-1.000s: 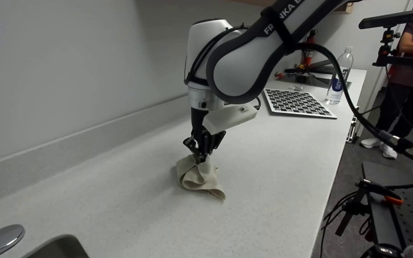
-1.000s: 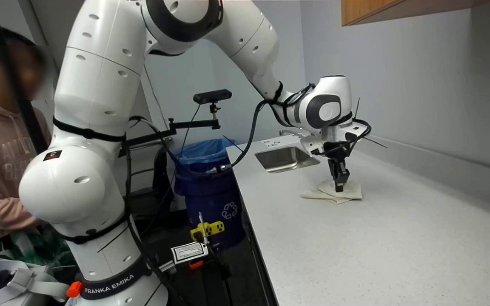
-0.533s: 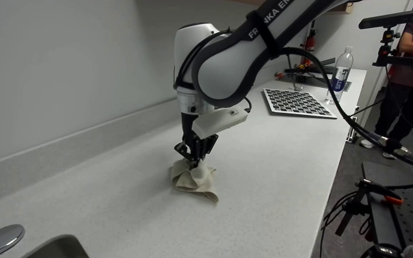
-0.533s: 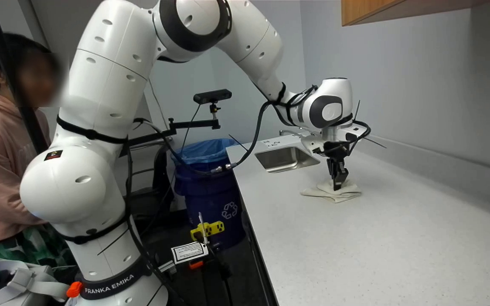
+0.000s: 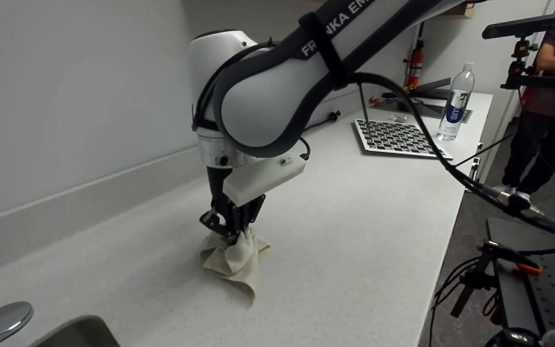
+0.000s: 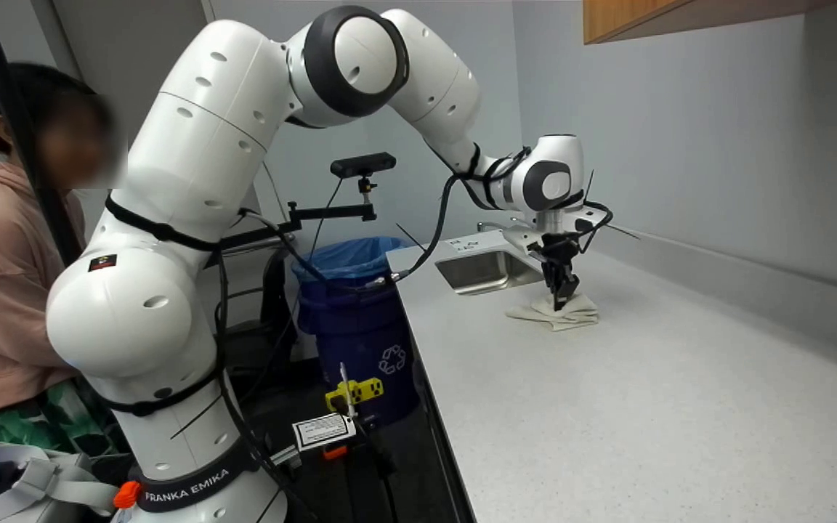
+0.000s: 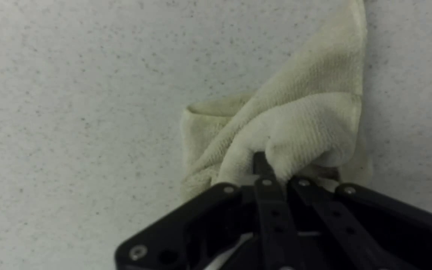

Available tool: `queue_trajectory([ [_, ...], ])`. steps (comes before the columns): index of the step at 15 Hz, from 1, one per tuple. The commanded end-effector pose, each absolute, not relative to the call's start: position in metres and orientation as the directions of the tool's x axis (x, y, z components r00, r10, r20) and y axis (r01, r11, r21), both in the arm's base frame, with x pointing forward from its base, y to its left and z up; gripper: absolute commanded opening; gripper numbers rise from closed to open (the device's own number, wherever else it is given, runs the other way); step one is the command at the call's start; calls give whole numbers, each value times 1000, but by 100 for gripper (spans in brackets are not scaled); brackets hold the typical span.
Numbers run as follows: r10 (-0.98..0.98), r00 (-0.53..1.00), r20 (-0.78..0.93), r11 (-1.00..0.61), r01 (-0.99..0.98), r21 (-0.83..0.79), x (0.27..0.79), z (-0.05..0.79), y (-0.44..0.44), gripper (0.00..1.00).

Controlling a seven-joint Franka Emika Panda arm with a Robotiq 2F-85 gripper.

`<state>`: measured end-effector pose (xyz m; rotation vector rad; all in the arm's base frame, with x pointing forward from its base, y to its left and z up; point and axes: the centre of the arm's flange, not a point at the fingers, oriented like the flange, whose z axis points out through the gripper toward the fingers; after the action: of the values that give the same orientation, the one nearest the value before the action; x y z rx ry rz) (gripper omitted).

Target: Use the towel to wipe the countertop

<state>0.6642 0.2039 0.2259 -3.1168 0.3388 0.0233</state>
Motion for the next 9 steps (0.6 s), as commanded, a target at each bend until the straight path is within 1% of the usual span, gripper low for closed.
queue_trajectory([
  [1,-123,992,-6,-992,-123,-29,681,232,246,1],
  [5,-36,999,9,-998,-35,-44,675,236,280,1],
  [9,-49,999,-3,-998,-49,-29,676,223,263,1],
])
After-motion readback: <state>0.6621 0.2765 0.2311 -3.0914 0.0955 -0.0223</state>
